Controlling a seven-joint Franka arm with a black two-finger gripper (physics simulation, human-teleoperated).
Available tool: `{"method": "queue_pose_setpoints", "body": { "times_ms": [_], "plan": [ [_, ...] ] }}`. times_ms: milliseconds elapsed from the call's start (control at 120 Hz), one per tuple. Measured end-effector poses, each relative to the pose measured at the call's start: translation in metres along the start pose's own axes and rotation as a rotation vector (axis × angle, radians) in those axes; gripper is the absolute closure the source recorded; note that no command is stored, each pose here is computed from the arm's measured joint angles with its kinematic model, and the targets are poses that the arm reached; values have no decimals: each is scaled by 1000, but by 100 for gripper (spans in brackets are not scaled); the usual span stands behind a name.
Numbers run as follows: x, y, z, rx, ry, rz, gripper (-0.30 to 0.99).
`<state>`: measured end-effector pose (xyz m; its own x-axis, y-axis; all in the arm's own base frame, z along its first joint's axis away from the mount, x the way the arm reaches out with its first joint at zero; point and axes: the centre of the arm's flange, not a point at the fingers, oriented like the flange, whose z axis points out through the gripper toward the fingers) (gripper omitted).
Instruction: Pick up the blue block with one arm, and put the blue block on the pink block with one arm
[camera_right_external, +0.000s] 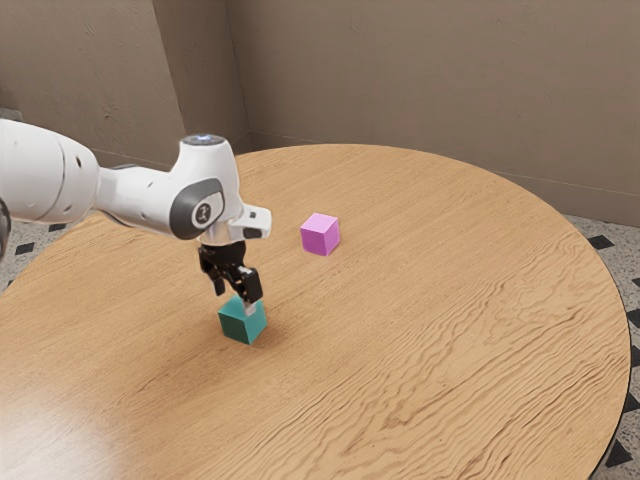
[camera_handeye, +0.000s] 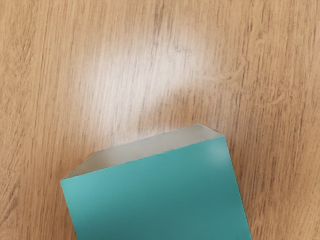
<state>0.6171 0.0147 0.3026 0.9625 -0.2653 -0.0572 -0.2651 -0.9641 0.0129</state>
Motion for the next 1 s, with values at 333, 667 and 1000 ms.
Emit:
{"method": "queue_pose_setpoints", "body": {
  "times_ms": [333, 667, 1000],
  "plan": [
    [0, -4, 20, -30, -17, -23, 0],
    [11, -6, 40, -35, -31, -41, 0],
    [17, -4, 47, -36, -34, -49, 3]
  ]
}}
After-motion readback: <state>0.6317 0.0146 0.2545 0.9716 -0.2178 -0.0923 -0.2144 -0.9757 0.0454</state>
